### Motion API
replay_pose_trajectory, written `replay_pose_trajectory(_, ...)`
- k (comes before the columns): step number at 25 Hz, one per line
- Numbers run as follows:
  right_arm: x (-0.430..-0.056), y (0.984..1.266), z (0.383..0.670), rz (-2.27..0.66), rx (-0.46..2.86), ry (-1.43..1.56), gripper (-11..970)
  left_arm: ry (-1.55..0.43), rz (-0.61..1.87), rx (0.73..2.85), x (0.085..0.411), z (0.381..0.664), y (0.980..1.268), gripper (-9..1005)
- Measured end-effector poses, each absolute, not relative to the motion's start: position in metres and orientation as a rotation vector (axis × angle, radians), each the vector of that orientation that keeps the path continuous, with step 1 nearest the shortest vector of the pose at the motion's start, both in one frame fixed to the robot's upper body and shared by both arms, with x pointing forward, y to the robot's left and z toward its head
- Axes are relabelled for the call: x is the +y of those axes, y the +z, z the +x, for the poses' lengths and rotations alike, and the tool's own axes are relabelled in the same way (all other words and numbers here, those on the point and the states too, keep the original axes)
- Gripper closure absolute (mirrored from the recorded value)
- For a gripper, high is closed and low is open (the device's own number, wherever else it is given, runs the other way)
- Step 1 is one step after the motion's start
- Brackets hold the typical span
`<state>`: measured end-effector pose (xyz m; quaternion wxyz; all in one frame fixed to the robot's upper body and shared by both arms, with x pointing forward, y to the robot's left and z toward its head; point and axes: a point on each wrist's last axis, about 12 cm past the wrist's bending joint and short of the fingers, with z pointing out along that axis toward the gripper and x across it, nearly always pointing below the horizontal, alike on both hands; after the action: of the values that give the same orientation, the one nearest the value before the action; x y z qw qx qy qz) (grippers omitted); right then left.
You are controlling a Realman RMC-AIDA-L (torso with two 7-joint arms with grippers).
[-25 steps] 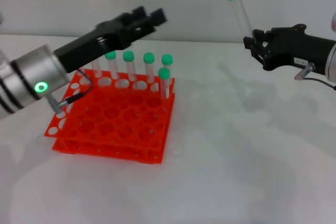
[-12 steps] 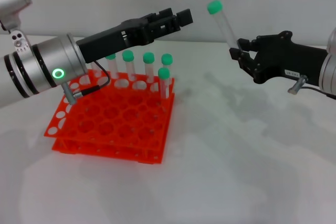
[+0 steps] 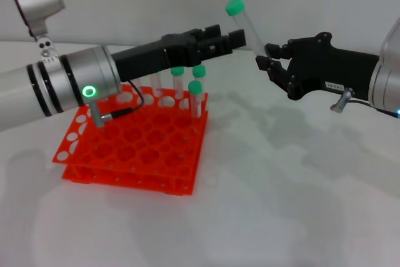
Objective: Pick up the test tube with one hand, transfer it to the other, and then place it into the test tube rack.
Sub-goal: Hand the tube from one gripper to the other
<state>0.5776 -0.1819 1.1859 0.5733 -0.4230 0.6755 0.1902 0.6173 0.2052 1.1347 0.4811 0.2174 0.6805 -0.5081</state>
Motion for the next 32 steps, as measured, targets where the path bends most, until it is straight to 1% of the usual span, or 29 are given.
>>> replay_pose_trajectory(10, -0.177, 1.185, 0.577, -1.013, 1.581, 0.452, 777, -1.214, 0.590, 1.636, 0.195, 0.618, 1.138, 121)
replay_pose_trajectory(21, -0.175, 1.182, 0.577, -1.025, 1.582, 0.450, 777, -1.198, 0.589, 1.624, 0.192, 0.617, 1.136, 262)
replay_pose_trajectory(26, -0.175, 1.182, 0.577, -1.025, 1.583, 0.450, 777, -1.186, 0.591, 1.624, 0.192, 0.617, 1.135, 280)
replay_pose_trajectory(32, -0.175, 1.182, 0.577, -1.024, 1.581, 0.448, 777, -1.178, 0.599, 1.632, 0.192, 0.617, 1.133, 432)
